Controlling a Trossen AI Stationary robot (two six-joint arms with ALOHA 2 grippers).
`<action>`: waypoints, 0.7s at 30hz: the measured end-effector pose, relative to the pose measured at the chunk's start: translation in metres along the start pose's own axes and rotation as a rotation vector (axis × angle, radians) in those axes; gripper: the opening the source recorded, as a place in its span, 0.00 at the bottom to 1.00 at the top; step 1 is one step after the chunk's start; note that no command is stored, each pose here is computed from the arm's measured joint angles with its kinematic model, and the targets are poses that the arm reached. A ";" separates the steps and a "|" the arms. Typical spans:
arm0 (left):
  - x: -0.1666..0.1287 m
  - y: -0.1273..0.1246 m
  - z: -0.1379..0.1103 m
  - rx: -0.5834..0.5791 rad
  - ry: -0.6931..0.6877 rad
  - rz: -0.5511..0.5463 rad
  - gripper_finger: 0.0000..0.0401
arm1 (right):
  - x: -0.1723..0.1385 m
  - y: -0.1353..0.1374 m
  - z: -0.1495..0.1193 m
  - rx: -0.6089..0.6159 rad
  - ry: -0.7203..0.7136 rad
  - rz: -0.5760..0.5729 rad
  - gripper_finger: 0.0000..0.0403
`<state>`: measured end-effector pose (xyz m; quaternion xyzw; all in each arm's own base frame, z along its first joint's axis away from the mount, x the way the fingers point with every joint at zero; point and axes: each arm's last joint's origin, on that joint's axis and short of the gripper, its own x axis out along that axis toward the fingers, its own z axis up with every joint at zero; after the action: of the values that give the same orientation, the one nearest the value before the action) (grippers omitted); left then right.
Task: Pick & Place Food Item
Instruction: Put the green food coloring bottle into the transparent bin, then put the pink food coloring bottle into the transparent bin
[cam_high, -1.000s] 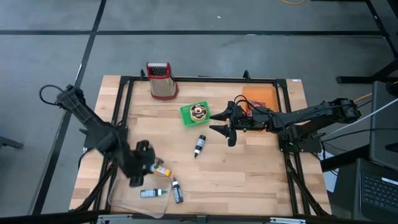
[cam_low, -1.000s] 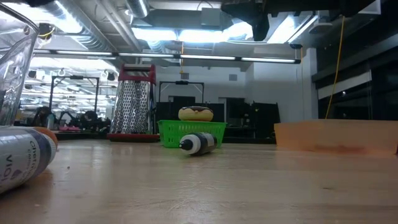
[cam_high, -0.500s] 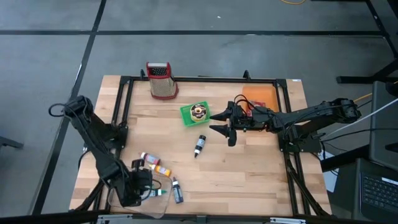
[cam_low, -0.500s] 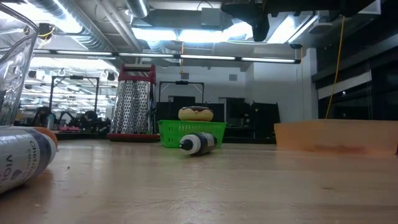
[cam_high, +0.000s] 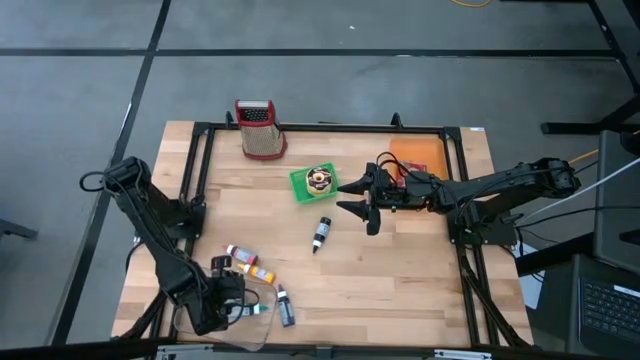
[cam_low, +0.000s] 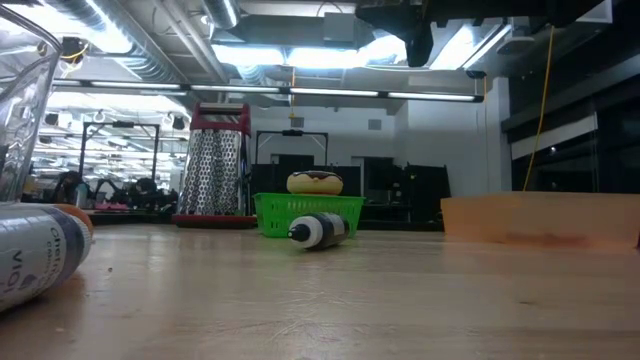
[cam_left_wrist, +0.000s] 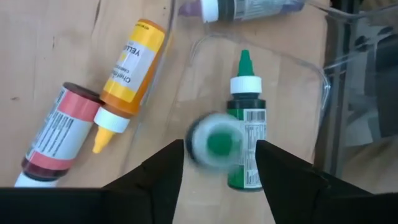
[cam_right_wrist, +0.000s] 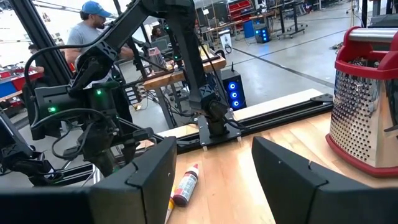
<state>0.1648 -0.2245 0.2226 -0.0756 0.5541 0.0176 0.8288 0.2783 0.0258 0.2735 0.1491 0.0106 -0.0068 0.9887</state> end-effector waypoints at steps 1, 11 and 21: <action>0.000 0.000 0.000 -0.001 -0.002 -0.001 0.50 | 0.000 0.000 0.000 0.000 0.000 0.000 0.53; -0.024 0.012 0.007 -0.023 -0.144 0.012 0.54 | 0.000 0.000 0.000 0.000 0.001 0.000 0.53; -0.068 0.056 0.028 -0.037 -0.333 0.054 0.52 | 0.000 0.000 0.000 -0.002 0.001 0.000 0.53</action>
<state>0.1579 -0.1611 0.2893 -0.0720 0.4103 0.0622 0.9070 0.2783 0.0258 0.2734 0.1479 0.0112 -0.0069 0.9889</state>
